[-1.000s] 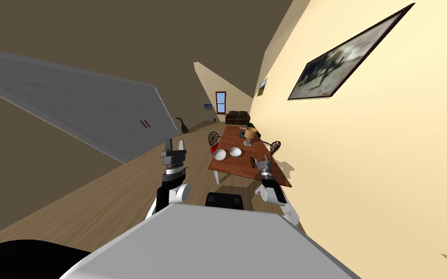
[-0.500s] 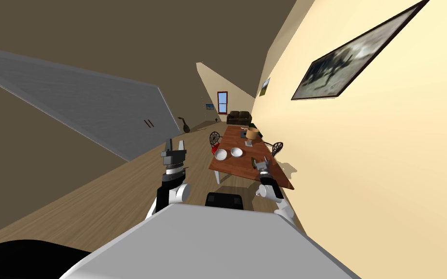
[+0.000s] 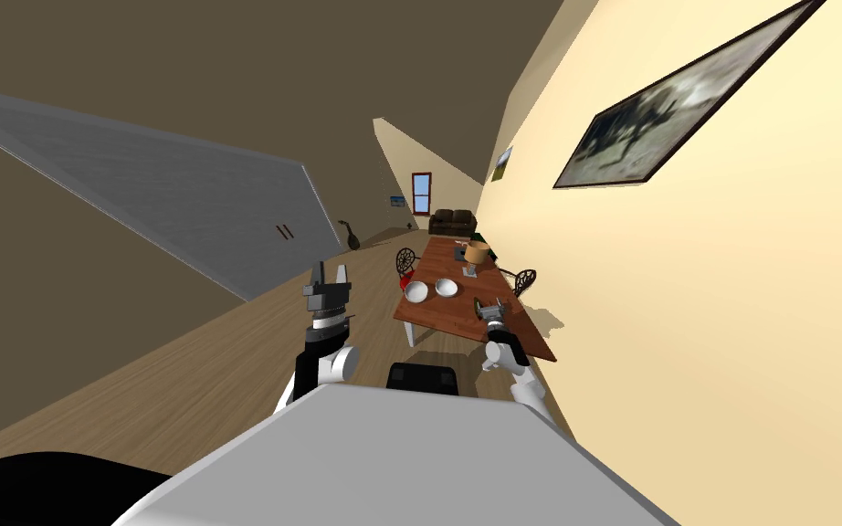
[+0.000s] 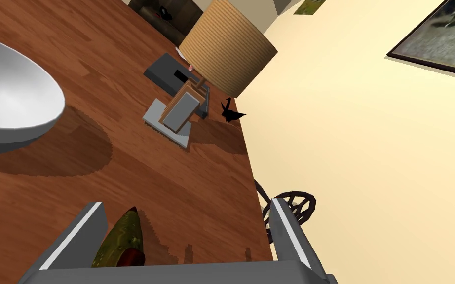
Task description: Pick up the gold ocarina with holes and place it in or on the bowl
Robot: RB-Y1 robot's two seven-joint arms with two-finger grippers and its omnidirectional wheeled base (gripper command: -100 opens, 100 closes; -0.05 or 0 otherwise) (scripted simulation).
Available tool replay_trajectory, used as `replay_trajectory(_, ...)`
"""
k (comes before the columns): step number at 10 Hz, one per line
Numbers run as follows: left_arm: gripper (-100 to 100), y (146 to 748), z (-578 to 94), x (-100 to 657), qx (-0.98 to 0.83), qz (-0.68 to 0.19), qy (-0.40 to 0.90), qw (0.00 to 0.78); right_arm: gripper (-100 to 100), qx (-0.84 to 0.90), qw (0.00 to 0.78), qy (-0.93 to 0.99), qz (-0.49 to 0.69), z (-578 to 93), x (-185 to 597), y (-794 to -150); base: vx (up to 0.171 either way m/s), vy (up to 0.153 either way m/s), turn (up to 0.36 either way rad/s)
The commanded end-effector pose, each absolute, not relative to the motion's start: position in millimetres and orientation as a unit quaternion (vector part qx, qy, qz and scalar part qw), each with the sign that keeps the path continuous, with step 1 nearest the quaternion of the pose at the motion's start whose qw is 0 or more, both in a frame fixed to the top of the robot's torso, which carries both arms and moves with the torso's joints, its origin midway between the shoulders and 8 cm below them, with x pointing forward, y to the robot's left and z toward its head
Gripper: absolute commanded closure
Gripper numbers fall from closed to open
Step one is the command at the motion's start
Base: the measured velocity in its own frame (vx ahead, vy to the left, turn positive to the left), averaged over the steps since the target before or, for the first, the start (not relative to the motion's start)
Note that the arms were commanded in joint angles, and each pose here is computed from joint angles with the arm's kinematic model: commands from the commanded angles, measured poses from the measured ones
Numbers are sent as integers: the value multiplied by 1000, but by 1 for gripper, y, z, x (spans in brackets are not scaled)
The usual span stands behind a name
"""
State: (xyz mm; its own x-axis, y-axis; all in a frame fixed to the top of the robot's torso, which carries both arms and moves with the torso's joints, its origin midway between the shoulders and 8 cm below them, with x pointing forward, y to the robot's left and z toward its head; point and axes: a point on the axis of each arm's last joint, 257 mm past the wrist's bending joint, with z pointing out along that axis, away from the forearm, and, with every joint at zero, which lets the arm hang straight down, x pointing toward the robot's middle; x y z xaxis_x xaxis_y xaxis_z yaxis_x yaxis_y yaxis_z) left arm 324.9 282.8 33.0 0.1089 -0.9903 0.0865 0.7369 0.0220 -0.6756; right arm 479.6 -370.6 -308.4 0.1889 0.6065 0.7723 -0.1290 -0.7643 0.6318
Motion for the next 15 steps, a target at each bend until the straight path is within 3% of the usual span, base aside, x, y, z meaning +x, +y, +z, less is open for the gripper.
replay_trajectory(1, 0, 283, 33, 325, -298, -633, 213, 682, -100, 725, 282, 147, 611, -319, 480, -374, 10, -26, 30)
replay_trajectory(15, 0, 283, 33, 325, -298, -633, 213, 682, -100, 812, 107, -40, 572, -395, 512, -361, 5, -40, 21)
